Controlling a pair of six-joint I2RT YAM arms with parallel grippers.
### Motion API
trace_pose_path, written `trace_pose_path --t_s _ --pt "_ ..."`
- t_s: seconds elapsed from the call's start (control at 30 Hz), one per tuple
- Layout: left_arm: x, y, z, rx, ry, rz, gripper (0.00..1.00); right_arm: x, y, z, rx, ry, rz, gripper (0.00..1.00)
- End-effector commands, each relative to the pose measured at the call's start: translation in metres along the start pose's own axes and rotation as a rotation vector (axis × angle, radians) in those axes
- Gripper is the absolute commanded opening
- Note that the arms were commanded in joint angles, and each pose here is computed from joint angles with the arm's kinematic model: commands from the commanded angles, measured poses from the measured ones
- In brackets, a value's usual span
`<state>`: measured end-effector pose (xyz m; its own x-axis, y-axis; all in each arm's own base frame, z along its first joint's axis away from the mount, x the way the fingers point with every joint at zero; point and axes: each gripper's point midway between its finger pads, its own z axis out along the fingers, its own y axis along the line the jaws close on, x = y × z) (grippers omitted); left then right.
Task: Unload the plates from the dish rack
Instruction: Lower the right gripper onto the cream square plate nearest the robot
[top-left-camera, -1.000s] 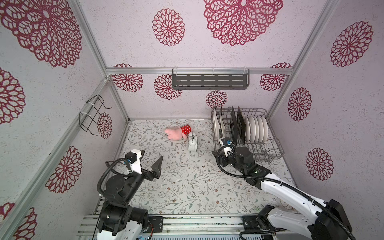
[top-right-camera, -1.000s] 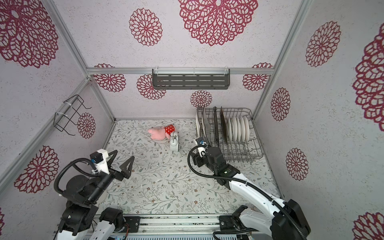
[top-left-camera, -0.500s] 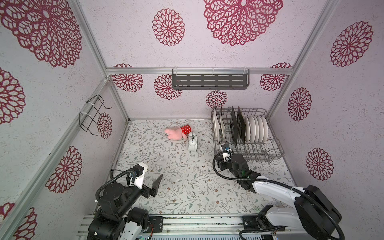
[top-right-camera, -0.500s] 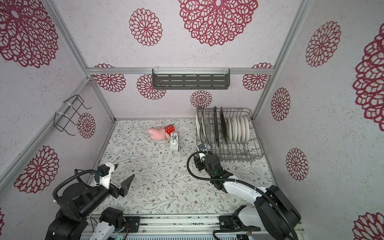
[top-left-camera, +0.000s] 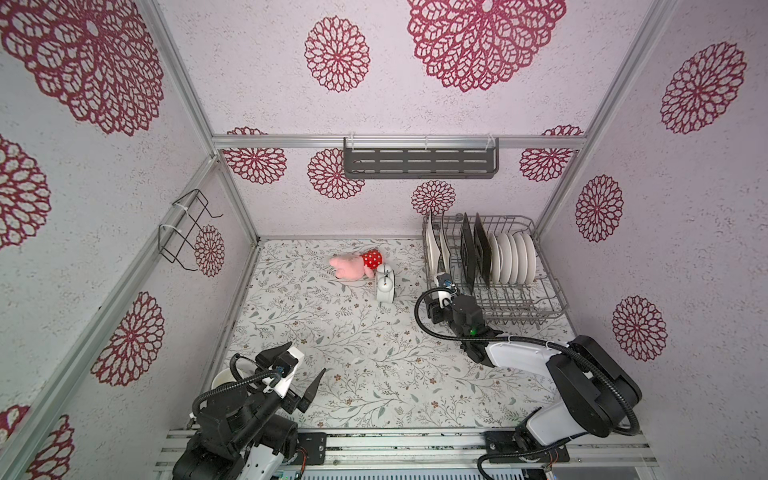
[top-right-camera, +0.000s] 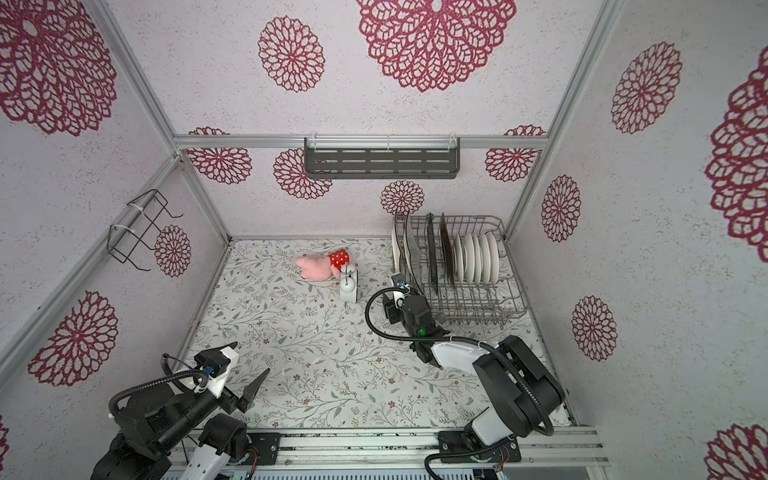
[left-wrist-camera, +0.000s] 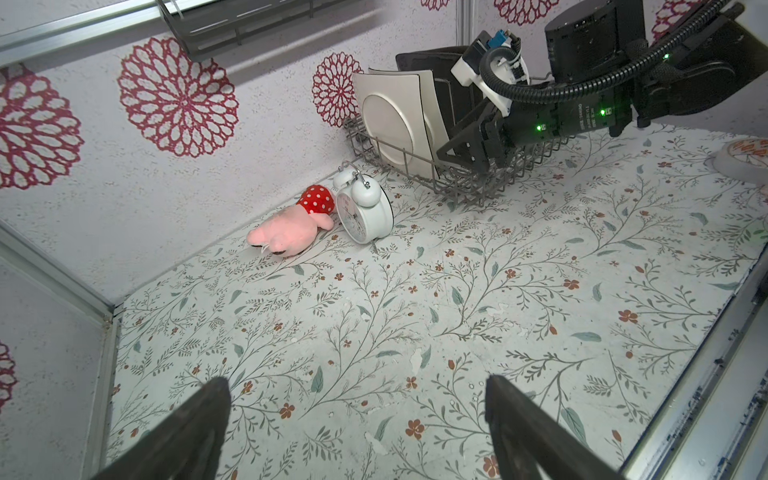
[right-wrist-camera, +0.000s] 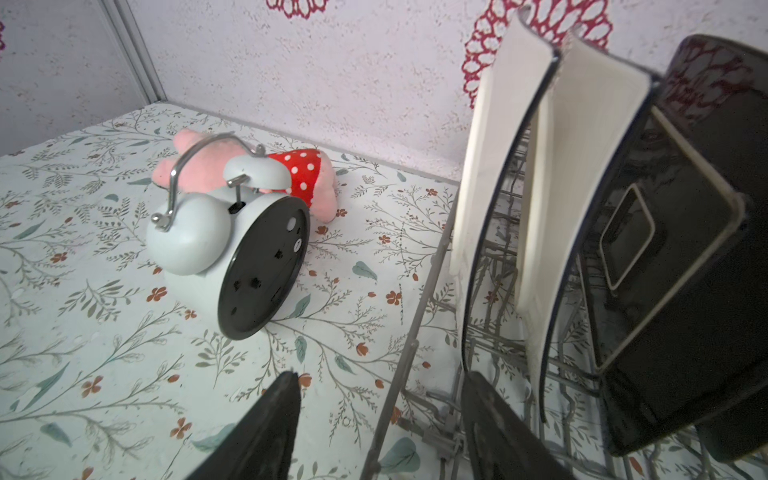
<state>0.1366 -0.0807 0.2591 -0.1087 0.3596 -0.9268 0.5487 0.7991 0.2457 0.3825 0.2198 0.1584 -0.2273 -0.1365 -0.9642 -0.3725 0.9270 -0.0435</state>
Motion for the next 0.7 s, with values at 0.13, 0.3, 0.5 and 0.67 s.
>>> trace_pose_path --t_s 0.13,0.3,0.5,0.67 --pt "0.010 0.000 0.006 0.004 0.045 0.038 0.98 -0.031 -0.021 0.017 0.020 -0.115 0.076 0.65" --pt "0.013 0.000 0.012 0.010 0.069 0.039 0.97 -0.031 -0.023 0.039 0.005 -0.113 0.069 0.65" --pt "0.015 0.009 0.016 -0.042 0.077 0.025 0.97 -0.029 -0.031 0.063 0.010 -0.112 0.063 0.63" --pt "0.018 0.016 0.019 -0.079 0.084 0.012 0.97 -0.027 -0.034 0.079 0.016 -0.122 0.058 0.62"
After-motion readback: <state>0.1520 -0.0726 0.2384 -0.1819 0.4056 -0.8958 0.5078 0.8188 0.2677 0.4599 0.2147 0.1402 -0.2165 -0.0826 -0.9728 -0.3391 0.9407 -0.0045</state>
